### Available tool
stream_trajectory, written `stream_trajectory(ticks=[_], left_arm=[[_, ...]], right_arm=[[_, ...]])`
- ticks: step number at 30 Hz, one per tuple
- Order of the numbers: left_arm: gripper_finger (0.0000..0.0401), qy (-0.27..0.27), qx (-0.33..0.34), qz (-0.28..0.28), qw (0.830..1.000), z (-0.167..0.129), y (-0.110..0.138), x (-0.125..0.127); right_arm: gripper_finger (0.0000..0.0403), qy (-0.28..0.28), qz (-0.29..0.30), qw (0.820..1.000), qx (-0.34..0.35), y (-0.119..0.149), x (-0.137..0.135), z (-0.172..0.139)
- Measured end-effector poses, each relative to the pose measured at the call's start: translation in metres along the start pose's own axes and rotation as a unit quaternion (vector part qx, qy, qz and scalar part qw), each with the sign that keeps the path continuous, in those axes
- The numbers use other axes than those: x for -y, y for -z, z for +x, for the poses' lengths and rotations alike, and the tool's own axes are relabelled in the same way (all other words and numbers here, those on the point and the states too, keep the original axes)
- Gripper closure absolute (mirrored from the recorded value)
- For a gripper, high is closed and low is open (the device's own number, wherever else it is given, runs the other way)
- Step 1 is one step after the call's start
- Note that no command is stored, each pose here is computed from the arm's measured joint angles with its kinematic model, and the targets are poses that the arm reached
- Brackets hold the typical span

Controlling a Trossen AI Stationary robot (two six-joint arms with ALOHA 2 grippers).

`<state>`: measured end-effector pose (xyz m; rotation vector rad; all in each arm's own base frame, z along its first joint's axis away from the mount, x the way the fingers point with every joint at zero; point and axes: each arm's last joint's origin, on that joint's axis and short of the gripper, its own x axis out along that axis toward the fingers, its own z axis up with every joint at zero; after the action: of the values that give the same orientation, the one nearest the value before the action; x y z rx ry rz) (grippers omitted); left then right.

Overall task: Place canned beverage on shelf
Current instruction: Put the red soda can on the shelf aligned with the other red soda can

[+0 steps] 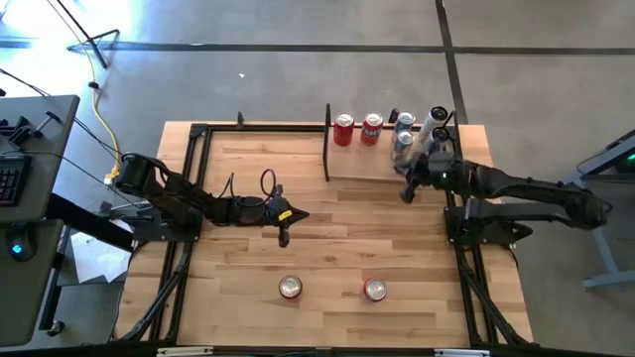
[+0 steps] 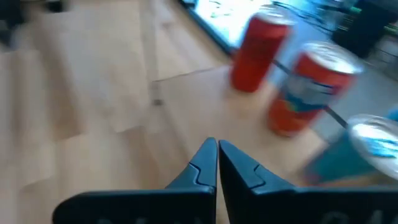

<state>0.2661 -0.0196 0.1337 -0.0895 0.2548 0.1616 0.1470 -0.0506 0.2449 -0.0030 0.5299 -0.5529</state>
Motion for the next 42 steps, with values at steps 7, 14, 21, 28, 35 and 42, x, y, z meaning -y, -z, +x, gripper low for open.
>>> stream_trajectory(ticks=[7, 14, 21, 28, 35, 42], left_arm=[[0.0401, 0.003, 0.001, 0.0, 1.0, 0.0, 0.0, 0.0], [0.0401, 0.017, -0.001, 0.0, 1.0, 0.0, 0.0, 0.001], [0.0401, 0.017, -0.001, 0.0, 1.0, 0.0, 0.0, 0.001], [0.0401, 0.016, -0.002, 0.0, 1.0, 0.0, 0.0, 0.001], [0.0401, 0.016, -0.003, 0.001, 1.0, 0.0, 0.0, 0.001], [0.0401, 0.016, -0.007, 0.001, 1.0, 0.0, 0.001, 0.001]], right_arm=[[0.0403, -0.129, -0.048, 0.99, 0.012, 0.005, -0.051, -0.02], [0.0403, -0.244, -0.078, 0.967, -0.007, 0.021, -0.099, -0.045], [0.0375, -0.294, -0.103, 0.949, -0.051, 0.014, -0.149, -0.063], [0.0248, -0.274, -0.187, 0.937, -0.112, -0.01, -0.205, -0.082], [0.0129, -0.227, -0.248, 0.922, -0.193, -0.026, -0.259, -0.074], [0.0109, -0.225, -0.28, 0.891, -0.277, -0.035, -0.293, -0.062]])
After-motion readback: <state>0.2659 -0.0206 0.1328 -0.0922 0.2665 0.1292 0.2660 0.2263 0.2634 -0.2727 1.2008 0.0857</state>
